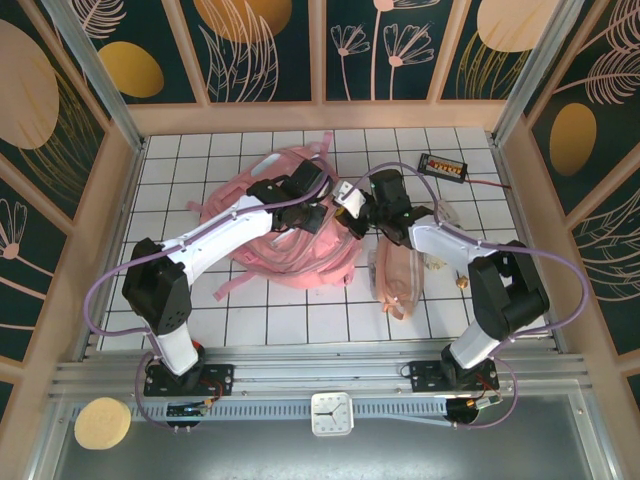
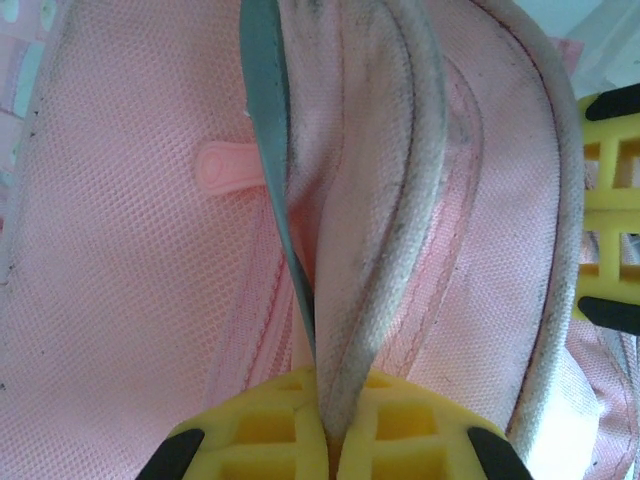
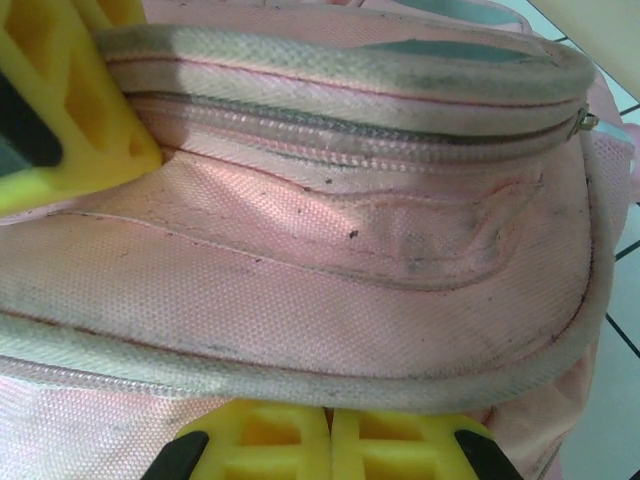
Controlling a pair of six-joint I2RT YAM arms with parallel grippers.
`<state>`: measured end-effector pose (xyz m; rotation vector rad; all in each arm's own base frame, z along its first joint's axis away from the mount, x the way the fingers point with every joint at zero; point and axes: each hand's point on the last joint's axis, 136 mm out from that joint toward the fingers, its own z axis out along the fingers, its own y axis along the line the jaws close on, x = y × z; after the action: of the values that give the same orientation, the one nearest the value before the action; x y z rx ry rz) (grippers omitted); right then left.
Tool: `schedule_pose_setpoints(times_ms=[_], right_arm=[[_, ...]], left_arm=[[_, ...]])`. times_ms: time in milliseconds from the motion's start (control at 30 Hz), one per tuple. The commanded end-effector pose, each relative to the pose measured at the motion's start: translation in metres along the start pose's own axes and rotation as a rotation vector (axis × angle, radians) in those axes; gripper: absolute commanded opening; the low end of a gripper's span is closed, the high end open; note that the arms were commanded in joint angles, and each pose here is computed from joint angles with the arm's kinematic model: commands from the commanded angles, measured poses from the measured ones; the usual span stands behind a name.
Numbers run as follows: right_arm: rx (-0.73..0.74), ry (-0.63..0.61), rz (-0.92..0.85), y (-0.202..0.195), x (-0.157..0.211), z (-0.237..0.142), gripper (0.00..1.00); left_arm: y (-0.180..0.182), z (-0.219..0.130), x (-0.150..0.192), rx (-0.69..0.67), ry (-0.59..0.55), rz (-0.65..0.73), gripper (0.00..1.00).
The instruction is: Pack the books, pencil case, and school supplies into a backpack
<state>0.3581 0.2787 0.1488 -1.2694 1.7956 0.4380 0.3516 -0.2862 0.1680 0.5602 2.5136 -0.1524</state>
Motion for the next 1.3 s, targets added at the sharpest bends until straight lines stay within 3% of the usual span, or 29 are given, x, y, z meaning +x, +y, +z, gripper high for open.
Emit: schedule_pose_setpoints(times_ms=[0,200,433,633,767,967,1133,1267], right_arm=[[0.004,-0.063,-0.009,0.017,-0.026,-0.013,0.01],[-0.053,-0.065,0.066,0.057,-0.026,-0.019,0.00],[-0.043,-0.094,0.233,0.067,-0.036,-0.031,0.00],[-0.097,0.076,0.250,0.066,-0.023,-0.037,0.00],[-0.044,0.173,0.188,0.058,0.000,-0.053,0.00],[-0.180,0.096,0.221,0.078,-0.010,-0.066,0.00],[-0.301,0.022,0.358,0.098,-0.036,-0.067,0.00],[-0.364,0.019,0.459,0.111,-0.035,-0.065,0.00]], left_arm=[[-0.020,-0.027,-0.041,0.082,-0.120,-0.058,0.00],[-0.026,-0.026,-0.056,0.104,-0.135,-0.125,0.00],[-0.030,-0.018,-0.061,0.100,-0.109,-0.156,0.00],[-0.016,-0.009,-0.049,0.015,-0.070,-0.107,0.00],[-0.007,-0.004,-0.038,-0.034,-0.043,-0.064,0.00],[-0.010,-0.004,-0.032,-0.005,-0.041,-0.089,0.00],[-0.019,-0.003,-0.043,0.033,-0.055,-0.126,0.00],[-0.022,-0.002,-0.050,0.040,-0.059,-0.131,0.00]])
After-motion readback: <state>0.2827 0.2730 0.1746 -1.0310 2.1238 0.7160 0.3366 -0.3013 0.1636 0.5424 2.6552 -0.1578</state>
